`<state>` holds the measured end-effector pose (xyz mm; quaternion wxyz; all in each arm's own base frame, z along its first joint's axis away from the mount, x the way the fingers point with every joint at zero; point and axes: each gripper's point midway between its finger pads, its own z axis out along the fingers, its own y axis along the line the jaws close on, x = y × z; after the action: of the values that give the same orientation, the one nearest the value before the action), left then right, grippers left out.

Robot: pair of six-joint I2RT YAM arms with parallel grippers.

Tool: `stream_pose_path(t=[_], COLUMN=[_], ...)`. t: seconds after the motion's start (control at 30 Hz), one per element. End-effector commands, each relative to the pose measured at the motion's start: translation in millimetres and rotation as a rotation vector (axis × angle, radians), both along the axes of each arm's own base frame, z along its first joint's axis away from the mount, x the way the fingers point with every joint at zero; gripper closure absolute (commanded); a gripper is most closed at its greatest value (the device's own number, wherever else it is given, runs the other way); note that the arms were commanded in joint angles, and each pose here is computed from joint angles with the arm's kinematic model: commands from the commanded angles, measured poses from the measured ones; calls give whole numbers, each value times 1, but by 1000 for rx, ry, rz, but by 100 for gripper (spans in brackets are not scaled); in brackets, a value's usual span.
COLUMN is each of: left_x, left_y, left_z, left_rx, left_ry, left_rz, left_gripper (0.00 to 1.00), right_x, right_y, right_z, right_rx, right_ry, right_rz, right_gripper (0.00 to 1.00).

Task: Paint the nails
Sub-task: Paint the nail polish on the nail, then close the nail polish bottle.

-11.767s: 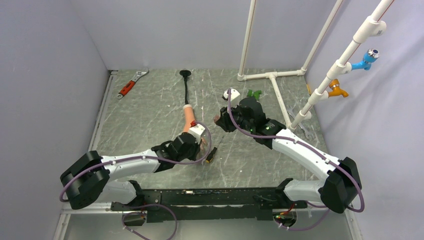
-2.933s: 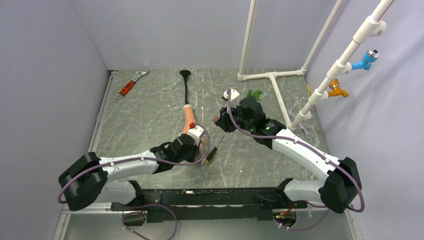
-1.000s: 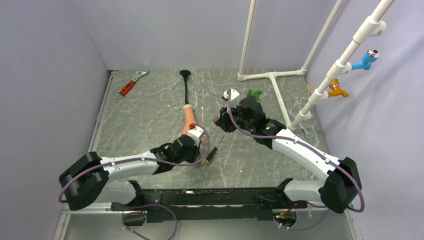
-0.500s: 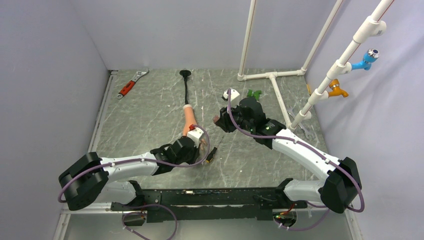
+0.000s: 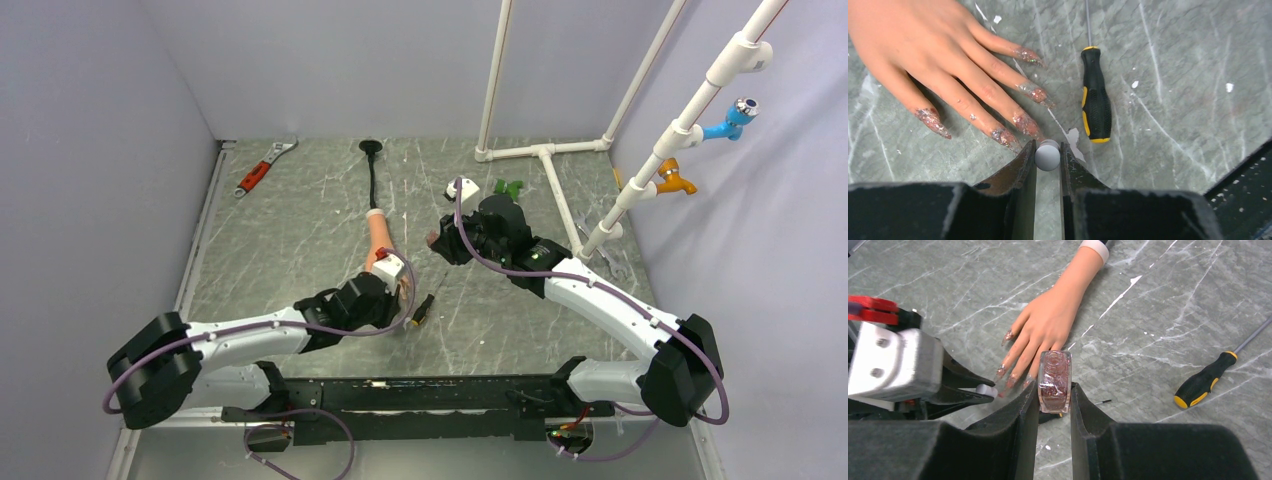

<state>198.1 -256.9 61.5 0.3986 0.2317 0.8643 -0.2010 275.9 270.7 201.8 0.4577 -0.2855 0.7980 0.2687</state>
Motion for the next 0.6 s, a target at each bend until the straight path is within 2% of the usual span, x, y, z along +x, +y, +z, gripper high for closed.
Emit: stream_pose_path(t=[0.0,0.33,0.57], left_x=[4,3,0], left_y=[-14,9,35], left_z=[51,114,162], left_rx=[-98,-64,-85], left_ry=[-67,-169,-237], left_rz=[-24,-38,-38], left_gripper=[100,100,100], right_x=[4,8,5], right_y=[3,11,13], right_z=[28,37,42], right_rx=[63,79,96], right_ry=[-64,-61,-62], right_rz=[-2,18,26], right_gripper=[100,100,100])
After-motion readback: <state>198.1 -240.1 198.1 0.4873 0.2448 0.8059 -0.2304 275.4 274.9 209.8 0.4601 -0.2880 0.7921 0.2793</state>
